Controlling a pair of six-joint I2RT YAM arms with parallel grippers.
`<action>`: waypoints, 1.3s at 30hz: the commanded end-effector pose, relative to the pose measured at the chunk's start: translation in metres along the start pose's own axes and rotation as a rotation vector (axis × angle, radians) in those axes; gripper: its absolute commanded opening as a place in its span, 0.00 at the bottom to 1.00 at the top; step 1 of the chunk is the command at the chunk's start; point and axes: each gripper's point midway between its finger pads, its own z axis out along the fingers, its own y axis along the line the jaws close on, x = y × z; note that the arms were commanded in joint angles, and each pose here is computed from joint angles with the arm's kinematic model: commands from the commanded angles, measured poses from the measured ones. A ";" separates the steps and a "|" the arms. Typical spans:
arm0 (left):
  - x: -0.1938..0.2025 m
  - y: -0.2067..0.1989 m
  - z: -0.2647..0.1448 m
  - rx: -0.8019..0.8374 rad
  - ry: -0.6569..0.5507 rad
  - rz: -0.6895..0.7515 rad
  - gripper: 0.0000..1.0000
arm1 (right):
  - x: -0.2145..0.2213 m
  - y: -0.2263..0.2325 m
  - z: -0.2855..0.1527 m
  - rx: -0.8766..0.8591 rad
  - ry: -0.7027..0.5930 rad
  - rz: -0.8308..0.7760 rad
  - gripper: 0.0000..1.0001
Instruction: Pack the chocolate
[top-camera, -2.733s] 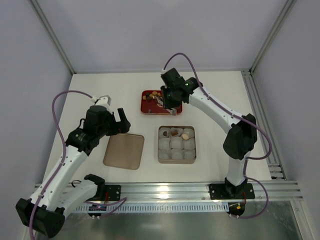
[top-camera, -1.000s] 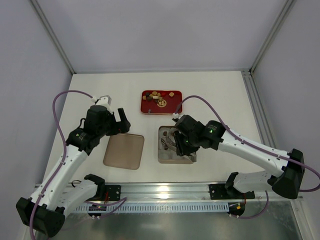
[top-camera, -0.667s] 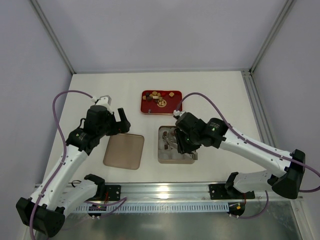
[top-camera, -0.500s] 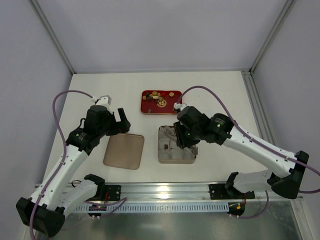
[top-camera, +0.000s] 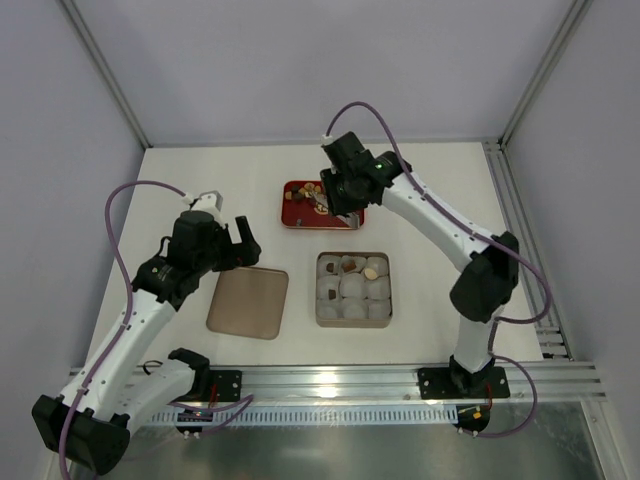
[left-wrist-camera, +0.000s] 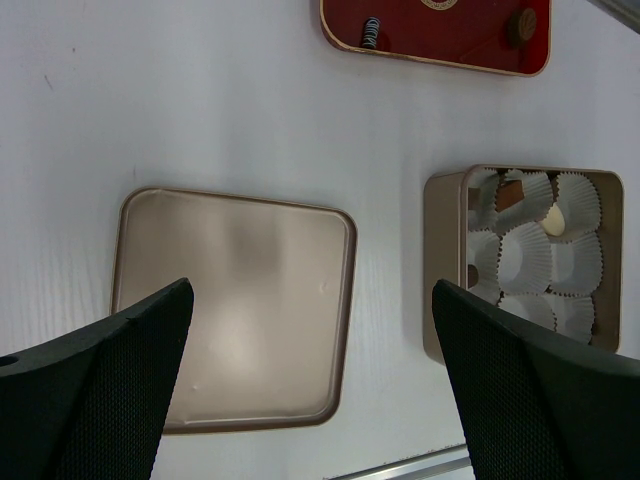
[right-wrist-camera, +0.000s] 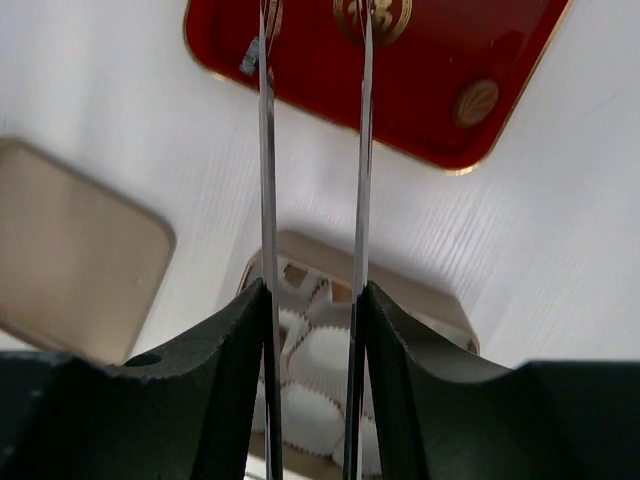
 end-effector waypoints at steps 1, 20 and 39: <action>-0.007 -0.002 -0.001 0.008 -0.033 -0.013 1.00 | -0.048 0.004 0.016 -0.009 -0.081 -0.028 0.45; -0.006 -0.004 -0.001 0.020 -0.027 -0.012 1.00 | -0.046 0.001 0.093 0.065 0.012 -0.006 0.47; -0.006 -0.003 -0.001 0.017 -0.028 -0.011 1.00 | -0.031 0.005 0.114 0.058 0.062 -0.010 0.43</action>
